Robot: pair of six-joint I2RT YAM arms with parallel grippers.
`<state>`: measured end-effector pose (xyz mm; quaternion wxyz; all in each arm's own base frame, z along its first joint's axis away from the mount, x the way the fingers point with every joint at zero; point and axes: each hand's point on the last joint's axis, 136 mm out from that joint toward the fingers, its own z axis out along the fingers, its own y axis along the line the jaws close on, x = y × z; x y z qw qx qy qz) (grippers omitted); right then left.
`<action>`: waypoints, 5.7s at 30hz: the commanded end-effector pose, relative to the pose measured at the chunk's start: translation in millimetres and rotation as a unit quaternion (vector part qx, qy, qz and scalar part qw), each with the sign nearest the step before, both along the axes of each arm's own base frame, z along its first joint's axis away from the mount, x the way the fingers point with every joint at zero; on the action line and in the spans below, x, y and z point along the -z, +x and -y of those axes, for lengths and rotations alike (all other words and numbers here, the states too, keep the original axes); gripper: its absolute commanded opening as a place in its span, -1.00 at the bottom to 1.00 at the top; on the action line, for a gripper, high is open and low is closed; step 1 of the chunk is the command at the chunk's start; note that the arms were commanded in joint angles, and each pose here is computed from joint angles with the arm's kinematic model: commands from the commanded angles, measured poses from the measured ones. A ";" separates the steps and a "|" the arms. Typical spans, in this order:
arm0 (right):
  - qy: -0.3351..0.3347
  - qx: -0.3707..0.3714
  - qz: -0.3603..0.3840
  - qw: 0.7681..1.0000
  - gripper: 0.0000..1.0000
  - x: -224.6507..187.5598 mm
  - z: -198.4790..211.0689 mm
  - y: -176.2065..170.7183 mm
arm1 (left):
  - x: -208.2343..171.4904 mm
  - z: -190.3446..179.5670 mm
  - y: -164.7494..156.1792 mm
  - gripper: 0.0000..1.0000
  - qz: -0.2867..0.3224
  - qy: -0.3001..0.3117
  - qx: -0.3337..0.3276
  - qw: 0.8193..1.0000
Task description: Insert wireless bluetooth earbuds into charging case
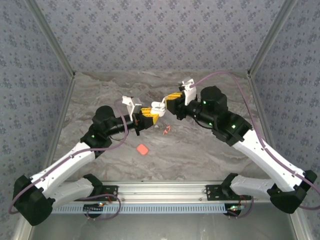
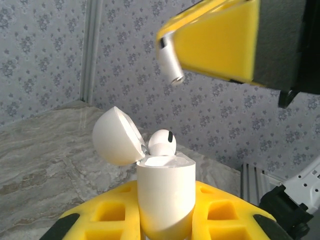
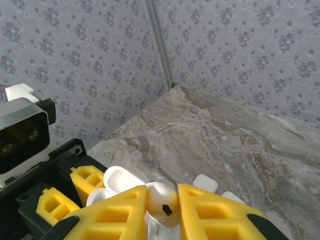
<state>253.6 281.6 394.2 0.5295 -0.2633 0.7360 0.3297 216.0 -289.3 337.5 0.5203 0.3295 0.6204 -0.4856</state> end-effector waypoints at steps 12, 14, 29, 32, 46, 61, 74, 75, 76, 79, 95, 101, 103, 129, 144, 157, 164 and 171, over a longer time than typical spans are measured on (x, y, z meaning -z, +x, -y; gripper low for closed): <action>-0.009 -0.058 0.007 0.998 -0.55 2.0 -23.5 -15.5 | -24.0 2.6 -7.9 -1.00 0.030 -0.020 0.016 0.999; -0.012 -0.063 0.004 0.998 -0.55 4.8 -25.0 -17.4 | -24.3 2.4 -8.2 -1.00 0.030 -0.020 0.017 0.999; -0.031 -0.080 -0.015 0.996 -0.55 21.6 -27.4 -23.7 | -23.4 2.4 -7.2 -1.00 0.028 -0.020 0.014 0.999; -0.025 -0.102 -0.018 0.994 -0.53 20.4 -32.0 -29.8 | -25.0 2.4 -7.3 -1.00 0.030 -0.023 0.014 0.999; 0.025 -0.126 0.007 0.992 0.03 -29.8 -13.3 -40.1 | -36.4 2.5 -12.3 -1.00 0.037 -0.045 0.026 0.998; 0.104 -0.126 -0.132 0.978 1.00 15.2 11.1 -20.8 | -43.3 5.8 -12.2 -1.00 0.036 -0.062 0.037 0.997; 0.131 -0.200 -0.144 0.960 0.98 0.4 -16.3 -32.0 | -37.1 9.5 -11.8 -1.00 0.026 -0.056 0.038 0.997; 0.136 -0.205 -0.131 0.960 0.96 -12.6 -16.3 -34.4 | -36.5 9.6 -11.4 -1.00 0.025 -0.055 0.037 0.997; 0.138 -0.209 -0.127 0.960 0.93 -16.1 -16.4 -36.1 | -36.3 9.7 -10.7 -1.00 0.025 -0.054 0.036 0.998; 0.137 -0.212 -0.118 0.960 0.85 -22.2 -14.2 -40.5 | -33.2 10.0 -8.9 -1.00 0.022 -0.046 0.031 0.998; 0.117 -0.183 -0.106 0.970 0.58 -14.0 0.3 -47.6 | -22.7 9.4 -4.5 -1.00 0.015 -0.025 0.017 0.999; 0.074 -0.098 -0.112 0.986 0.78 4.9 16.9 -28.0 | -22.5 4.0 5.7 -1.00 0.003 -0.029 -0.018 0.999; 0.053 -0.043 -0.106 0.992 0.83 8.7 31.4 -17.3 | -16.7 -1.9 18.2 -1.00 -0.022 -0.019 -0.047 0.998; -0.012 0.206 -0.235 0.950 1.00 118.8 117.1 20.0 | 226.9 -100.5 121.1 -1.00 -0.483 0.039 -0.242 0.841; -0.023 0.196 -0.250 0.948 1.00 133.1 115.3 16.7 | 285.4 -96.4 126.6 -0.80 -0.541 0.058 -0.250 0.801; -0.041 0.199 -0.266 0.942 1.00 144.2 118.8 11.3 | 311.3 -113.4 118.3 -0.17 -0.543 0.116 -0.287 0.781; -0.081 0.218 -0.290 0.928 1.00 163.2 123.9 1.4 | 296.9 -127.4 122.2 0.01 -0.517 0.127 -0.307 0.789; -0.167 0.200 -0.306 0.916 1.00 204.9 83.8 -19.0 | 245.5 -148.3 126.7 0.38 -0.459 0.127 -0.337 0.812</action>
